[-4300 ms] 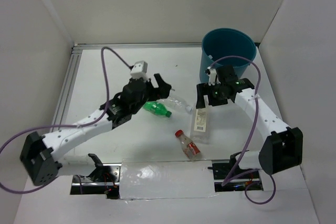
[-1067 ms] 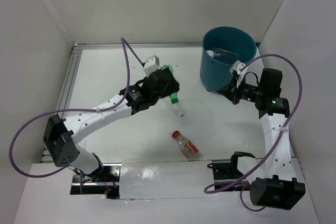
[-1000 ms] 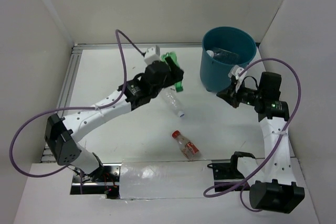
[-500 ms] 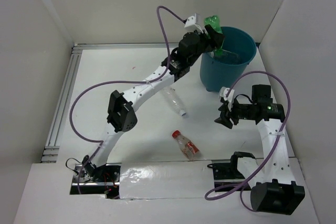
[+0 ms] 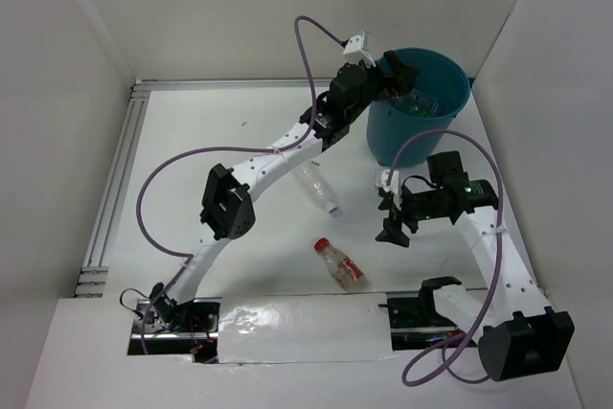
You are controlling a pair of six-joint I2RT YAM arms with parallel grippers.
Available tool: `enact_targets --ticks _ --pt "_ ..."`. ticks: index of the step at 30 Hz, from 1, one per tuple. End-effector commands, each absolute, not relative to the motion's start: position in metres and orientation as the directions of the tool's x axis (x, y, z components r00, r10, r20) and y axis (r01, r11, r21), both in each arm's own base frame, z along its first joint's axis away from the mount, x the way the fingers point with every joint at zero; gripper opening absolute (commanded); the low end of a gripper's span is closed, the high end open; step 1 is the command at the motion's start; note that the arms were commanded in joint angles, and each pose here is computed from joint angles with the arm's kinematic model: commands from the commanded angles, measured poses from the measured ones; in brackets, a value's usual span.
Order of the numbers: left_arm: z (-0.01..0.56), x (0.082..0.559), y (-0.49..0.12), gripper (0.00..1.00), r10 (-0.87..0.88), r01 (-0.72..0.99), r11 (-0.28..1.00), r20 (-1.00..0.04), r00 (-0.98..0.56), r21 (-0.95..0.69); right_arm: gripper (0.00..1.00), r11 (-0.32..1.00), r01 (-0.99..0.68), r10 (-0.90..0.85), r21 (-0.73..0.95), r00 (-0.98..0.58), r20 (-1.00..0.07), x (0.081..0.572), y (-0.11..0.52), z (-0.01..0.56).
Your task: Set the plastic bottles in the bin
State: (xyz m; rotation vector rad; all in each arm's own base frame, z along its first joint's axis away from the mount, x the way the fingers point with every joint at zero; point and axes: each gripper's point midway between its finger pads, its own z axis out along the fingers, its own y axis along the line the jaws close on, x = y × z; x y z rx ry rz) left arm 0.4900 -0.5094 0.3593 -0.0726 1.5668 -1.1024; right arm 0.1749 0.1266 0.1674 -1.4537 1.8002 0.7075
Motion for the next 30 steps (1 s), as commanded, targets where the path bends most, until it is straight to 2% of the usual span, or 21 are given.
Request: enact_targets --ticks 1,3,4,5,7,8,9,10,11,12,13,14,16,17,20,21,25,27,29,30 --pt "0.46 0.461 -0.484 1.0 -0.672 0.608 0.463 -0.703 -0.235 -0.645 0.85 0.226 -0.974 -0.579 -0.006 -0.13 -0.805 0.181 0.144 0.168" --pt "0.455 0.457 -0.476 1.0 -0.648 0.599 0.498 -0.728 -0.224 -0.627 0.85 0.193 -0.981 -0.589 0.007 -0.121 -0.799 0.177 0.158 0.167" --pt "0.487 0.442 -0.456 1.0 -0.668 0.615 0.496 -0.722 -0.181 -0.613 0.85 0.207 -0.978 -0.593 0.035 -0.154 -0.791 0.179 0.16 0.163" --pt "0.463 0.443 -0.451 1.0 -0.616 0.588 0.558 -0.767 -0.179 -0.586 0.83 0.208 -0.976 -0.6 0.058 -0.174 -0.781 0.178 0.167 0.162" --pt "0.461 0.432 -0.426 1.0 -0.583 0.559 0.619 -0.8 -0.144 -0.552 0.82 0.226 -0.963 -0.636 0.149 -0.262 -0.726 0.179 0.175 0.148" --pt "0.489 0.412 -0.397 1.0 -0.576 0.56 0.645 -0.812 -0.092 -0.52 0.81 0.227 -0.958 -0.636 0.174 -0.281 -0.718 0.181 0.181 0.15" --pt "0.441 0.409 -0.388 1.0 -0.489 0.505 0.71 -0.86 -0.146 -0.49 0.81 0.222 -0.953 -0.642 0.207 -0.302 -0.704 0.178 0.194 0.149" --pt "0.429 0.401 -0.374 1.0 -0.458 0.481 0.74 -0.876 -0.154 -0.471 0.8 0.247 -0.94 -0.661 0.235 -0.341 -0.668 0.184 0.201 0.138" --pt "0.45 0.38 -0.341 1.0 -0.488 0.456 0.748 -0.865 -0.117 -0.483 0.8 0.277 -0.921 -0.659 0.275 -0.39 -0.643 0.184 0.21 0.136" --pt "0.395 0.373 -0.329 1.0 -0.425 0.401 0.791 -0.887 -0.184 -0.462 0.8 0.248 -0.924 -0.686 0.291 -0.379 -0.621 0.175 0.223 0.131" --pt "0.38 0.364 -0.311 1.0 -0.407 0.361 0.817 -0.893 -0.192 -0.45 0.79 0.269 -0.918 -0.705 0.293 -0.395 -0.589 0.179 0.23 0.12" --pt "0.369 0.354 -0.296 1.0 -0.428 0.32 0.819 -0.879 -0.211 -0.476 0.79 0.322 -0.889 -0.694 0.324 -0.455 -0.558 0.178 0.238 0.118" --pt "0.336 0.323 -0.257 1.0 -0.427 0.265 0.834 -0.871 -0.244 -0.484 0.79 0.341 -0.884 -0.724 0.321 -0.464 -0.51 0.171 0.255 0.102" --pt "0.319 0.314 -0.242 1.0 -0.442 0.208 0.84 -0.855 -0.27 -0.5 0.79 0.417 -0.863 -0.727 0.285 -0.505 -0.466 0.175 0.254 0.093" --pt "0.272 0.277 -0.202 1.0 -0.449 0.119 0.853 -0.83 -0.329 -0.509 0.79 0.474 -0.858 -0.762 0.198 -0.513 -0.395 0.175 0.257 0.066" --pt "0.246 0.266 -0.198 1.0 -0.457 0.088 0.849 -0.807 -0.373 -0.522 0.79 0.488 -0.852 -0.764 0.19 -0.522 -0.379 0.174 0.257 0.059" --pt "0.212 0.239 -0.169 1.0 -0.508 -0.019 0.836 -0.76 -0.405 -0.548 0.75 0.52 -0.845 -0.793 0.122 -0.531 -0.297 0.17 0.251 0.033" --pt "0.205 0.231 -0.165 1.0 -0.548 -0.045 0.811 -0.729 -0.411 -0.584 0.71 0.529 -0.848 -0.82 0.04 -0.523 -0.234 0.173 0.24 0.017" --pt "0.192 0.226 -0.164 1.0 -0.556 -0.066 0.805 -0.711 -0.43 -0.589 0.7 0.524 -0.851 -0.832 0.028 -0.519 -0.198 0.171 0.238 0.008" --pt "0.192 0.226 -0.165 1.0 -0.57 -0.074 0.796 -0.701 -0.429 -0.601 0.65 0.53 -0.846 -0.832 0.046 -0.53 -0.161 0.165 0.235 0.0"
